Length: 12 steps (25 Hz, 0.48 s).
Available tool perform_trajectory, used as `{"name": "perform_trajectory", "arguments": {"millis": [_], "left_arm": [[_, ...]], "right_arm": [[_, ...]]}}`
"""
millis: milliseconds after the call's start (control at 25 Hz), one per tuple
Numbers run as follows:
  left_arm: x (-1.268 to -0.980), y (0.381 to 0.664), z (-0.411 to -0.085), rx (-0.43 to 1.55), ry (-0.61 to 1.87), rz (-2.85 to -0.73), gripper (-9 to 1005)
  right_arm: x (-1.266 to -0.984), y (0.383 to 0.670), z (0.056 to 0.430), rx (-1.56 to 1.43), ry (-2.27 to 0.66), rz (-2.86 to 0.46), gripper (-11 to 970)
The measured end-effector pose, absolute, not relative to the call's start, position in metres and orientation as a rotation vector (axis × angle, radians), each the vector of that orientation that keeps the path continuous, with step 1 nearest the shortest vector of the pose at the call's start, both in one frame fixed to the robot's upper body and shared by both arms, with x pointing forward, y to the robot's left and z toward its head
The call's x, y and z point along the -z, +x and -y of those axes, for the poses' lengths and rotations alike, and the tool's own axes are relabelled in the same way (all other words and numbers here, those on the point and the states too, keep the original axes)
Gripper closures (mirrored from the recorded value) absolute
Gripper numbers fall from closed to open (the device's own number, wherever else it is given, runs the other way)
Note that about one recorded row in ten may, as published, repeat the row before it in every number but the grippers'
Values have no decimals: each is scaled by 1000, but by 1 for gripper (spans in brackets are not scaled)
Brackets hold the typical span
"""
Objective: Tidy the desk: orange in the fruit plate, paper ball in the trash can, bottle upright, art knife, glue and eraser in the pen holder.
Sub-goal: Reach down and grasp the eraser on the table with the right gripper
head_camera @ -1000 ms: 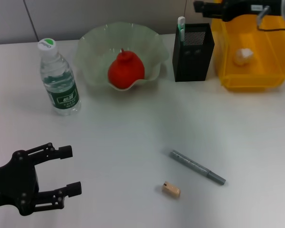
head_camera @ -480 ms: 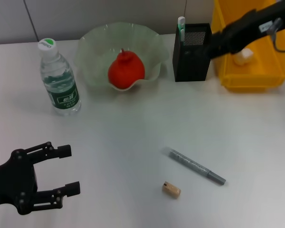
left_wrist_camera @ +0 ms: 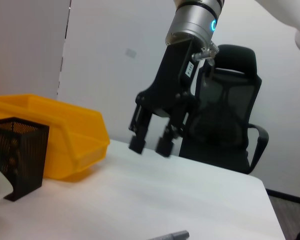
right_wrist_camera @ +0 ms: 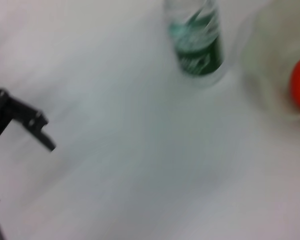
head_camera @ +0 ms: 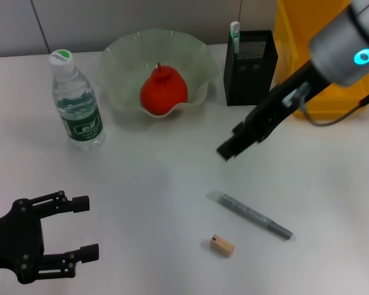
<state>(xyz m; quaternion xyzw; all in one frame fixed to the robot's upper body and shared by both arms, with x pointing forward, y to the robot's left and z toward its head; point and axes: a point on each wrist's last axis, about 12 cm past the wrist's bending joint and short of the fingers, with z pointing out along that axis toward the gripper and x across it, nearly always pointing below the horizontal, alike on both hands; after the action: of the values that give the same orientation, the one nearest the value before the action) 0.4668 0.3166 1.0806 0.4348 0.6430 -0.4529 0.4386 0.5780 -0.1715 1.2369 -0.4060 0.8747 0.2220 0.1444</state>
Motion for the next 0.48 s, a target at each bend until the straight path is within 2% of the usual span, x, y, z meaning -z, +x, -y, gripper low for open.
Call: {"name": "perform_trajectory", "arguments": {"millis": [480], "left_arm": [[-1079, 468, -314, 1125, 1114, -1609, 162]], "right_arm": [[-1192, 573, 120, -569, -1397, -2680, 409]]}}
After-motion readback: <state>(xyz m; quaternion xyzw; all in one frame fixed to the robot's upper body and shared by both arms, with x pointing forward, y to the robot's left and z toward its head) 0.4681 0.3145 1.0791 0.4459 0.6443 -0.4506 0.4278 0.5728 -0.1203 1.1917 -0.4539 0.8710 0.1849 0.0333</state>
